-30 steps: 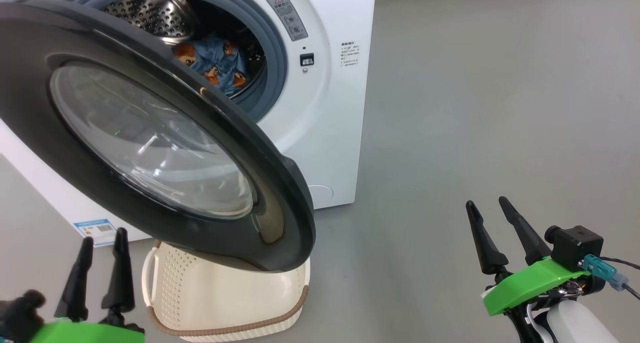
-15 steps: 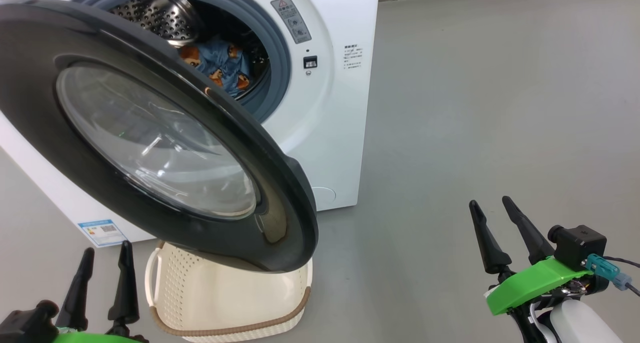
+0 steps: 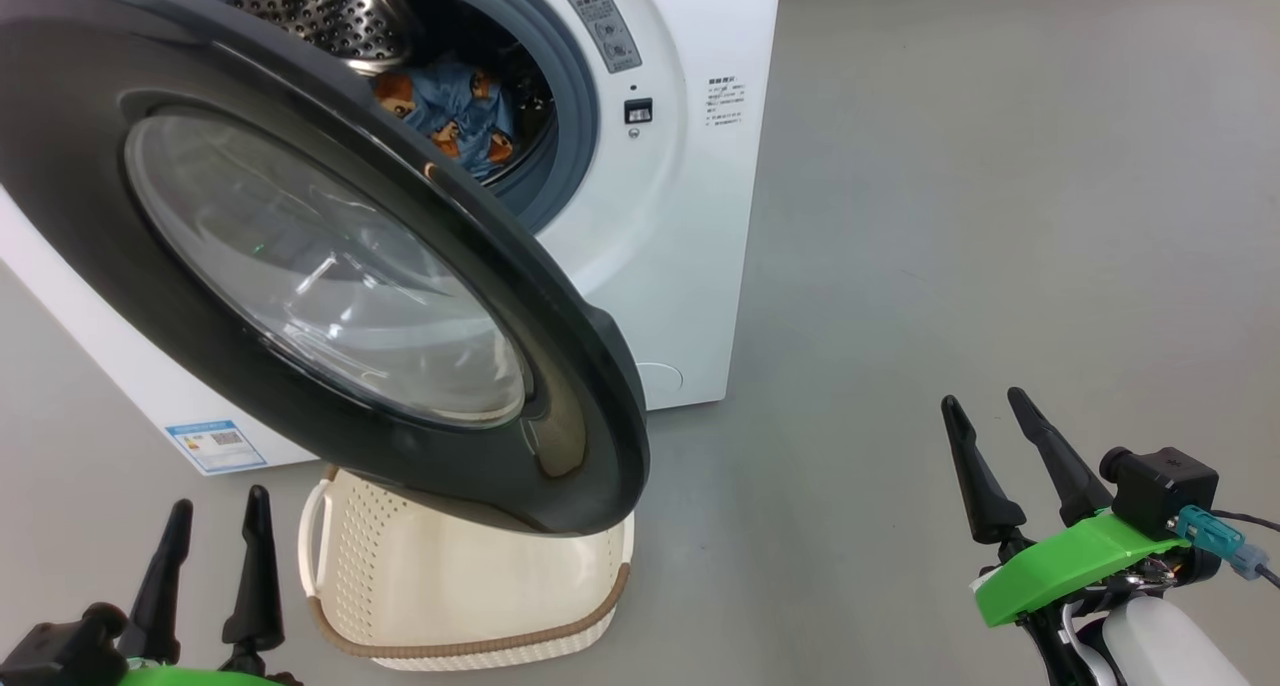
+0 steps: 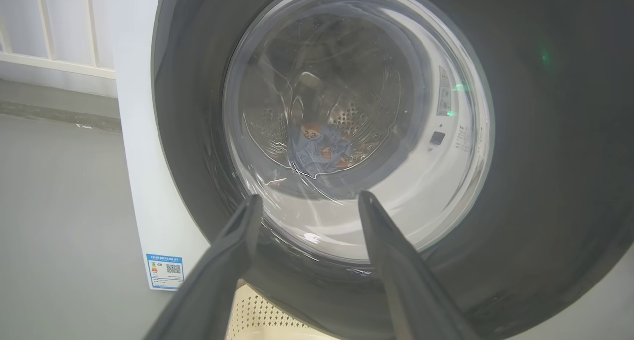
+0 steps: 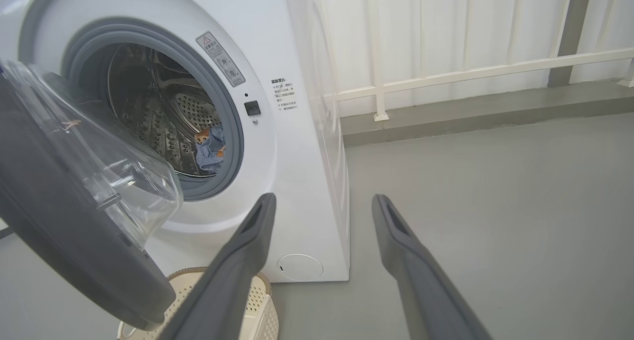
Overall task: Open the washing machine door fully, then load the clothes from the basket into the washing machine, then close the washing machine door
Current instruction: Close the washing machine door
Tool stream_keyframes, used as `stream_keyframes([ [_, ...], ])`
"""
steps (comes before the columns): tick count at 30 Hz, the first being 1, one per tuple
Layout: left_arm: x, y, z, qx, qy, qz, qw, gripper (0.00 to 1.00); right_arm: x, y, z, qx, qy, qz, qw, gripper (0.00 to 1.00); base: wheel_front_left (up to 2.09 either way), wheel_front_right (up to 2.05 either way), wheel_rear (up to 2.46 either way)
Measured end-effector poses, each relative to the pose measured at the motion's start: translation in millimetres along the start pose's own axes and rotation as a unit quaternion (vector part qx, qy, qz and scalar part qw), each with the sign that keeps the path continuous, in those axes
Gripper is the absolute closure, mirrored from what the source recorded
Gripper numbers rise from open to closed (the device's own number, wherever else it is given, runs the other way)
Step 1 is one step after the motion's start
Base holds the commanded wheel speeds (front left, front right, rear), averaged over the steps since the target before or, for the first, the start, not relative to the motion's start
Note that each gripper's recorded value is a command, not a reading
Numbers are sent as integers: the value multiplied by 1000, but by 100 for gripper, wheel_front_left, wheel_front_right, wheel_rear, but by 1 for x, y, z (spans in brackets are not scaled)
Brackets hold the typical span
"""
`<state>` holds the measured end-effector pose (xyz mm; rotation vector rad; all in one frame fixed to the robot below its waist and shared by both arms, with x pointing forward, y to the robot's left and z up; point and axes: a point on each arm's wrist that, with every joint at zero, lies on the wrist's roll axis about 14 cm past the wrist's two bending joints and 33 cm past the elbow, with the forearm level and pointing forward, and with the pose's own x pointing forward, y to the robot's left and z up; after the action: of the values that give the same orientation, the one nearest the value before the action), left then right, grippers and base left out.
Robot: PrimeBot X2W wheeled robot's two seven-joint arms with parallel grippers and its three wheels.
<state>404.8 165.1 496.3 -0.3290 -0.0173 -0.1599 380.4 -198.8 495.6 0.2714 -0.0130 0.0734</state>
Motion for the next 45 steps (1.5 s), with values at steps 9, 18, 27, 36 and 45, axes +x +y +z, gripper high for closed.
stream_keyframes([
  [9,-1,0,0,-2,-3,4,1000,0,1,1,0,0,0,2,1000,0,0,0,0],
  [18,-2,1,1,-4,-6,7,1000,0,1,2,1,0,-1,4,1000,0,0,0,0],
  [27,-8,8,4,-3,-10,20,1000,0,11,16,6,-2,-9,27,1000,100,0,0,0],
  [36,-26,24,12,-9,-25,52,998,0,38,55,27,-2,-39,85,996,100,0,0,0],
  [45,-50,45,19,-6,-36,89,995,0,56,121,58,17,-88,172,981,100,0,0,0],
])
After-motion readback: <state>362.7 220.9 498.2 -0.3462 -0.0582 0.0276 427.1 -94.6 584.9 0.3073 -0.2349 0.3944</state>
